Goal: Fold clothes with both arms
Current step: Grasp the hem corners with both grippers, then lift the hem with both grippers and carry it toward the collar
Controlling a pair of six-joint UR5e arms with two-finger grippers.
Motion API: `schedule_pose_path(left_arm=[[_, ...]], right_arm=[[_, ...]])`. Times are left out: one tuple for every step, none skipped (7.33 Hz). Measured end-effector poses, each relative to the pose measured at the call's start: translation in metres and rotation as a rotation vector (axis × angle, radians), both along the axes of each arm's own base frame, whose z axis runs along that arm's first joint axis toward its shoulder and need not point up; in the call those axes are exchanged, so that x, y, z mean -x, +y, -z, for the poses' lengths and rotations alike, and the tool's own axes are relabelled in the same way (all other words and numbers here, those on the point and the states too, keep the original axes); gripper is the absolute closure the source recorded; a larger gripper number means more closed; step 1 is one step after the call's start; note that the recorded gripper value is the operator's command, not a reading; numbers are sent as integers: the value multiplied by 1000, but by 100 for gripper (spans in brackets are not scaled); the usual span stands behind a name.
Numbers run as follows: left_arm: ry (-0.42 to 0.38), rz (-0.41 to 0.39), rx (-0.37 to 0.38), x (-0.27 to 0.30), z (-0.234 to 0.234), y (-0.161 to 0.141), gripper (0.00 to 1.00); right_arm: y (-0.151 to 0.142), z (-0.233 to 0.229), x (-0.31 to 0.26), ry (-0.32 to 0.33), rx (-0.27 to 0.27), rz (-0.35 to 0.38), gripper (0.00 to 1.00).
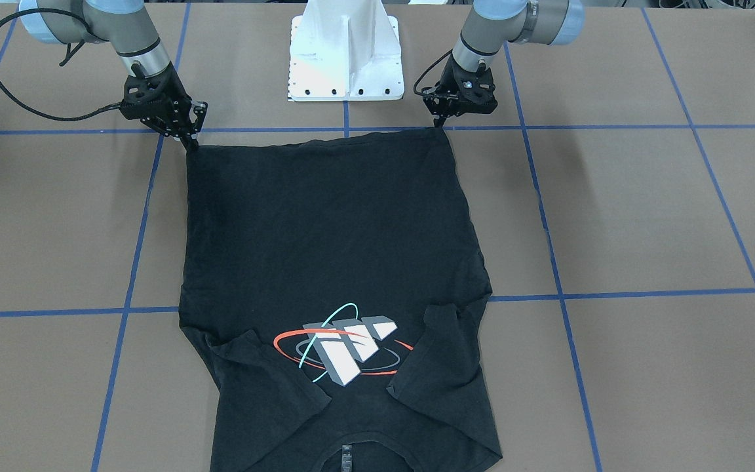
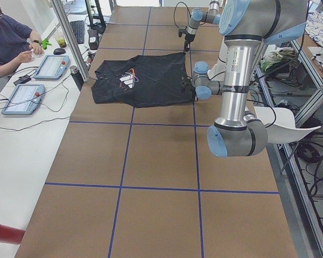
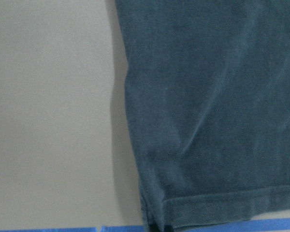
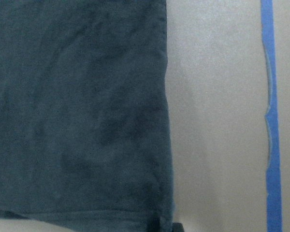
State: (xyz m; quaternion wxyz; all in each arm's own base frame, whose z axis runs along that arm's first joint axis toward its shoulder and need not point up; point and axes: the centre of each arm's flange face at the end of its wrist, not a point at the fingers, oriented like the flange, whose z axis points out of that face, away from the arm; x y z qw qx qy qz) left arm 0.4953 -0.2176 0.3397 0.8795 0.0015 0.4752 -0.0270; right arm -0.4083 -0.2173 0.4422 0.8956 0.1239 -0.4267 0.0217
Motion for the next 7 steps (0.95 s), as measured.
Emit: schedule_pose_path(left_arm=[[1, 0, 0, 0, 0, 0, 100], [4, -2, 1, 0, 2, 0, 100], [18, -6, 0, 4, 8, 1, 100], [49, -23, 3, 15, 23, 4, 100], [90, -60, 19, 28, 41, 10, 100], [127, -101, 36, 47, 56, 17, 100], [155, -143, 53, 72, 65, 28, 100]], right_arm=[[0, 0, 0, 0, 0, 0, 100], [0, 1, -1, -1, 0, 1, 100], [1, 4, -3, -9, 1, 4, 100], [3, 14, -7, -29, 8, 17, 100], [7, 29, -18, -59, 25, 45, 100], [16, 47, -37, -94, 52, 93, 100], [28, 66, -57, -129, 90, 160, 100]])
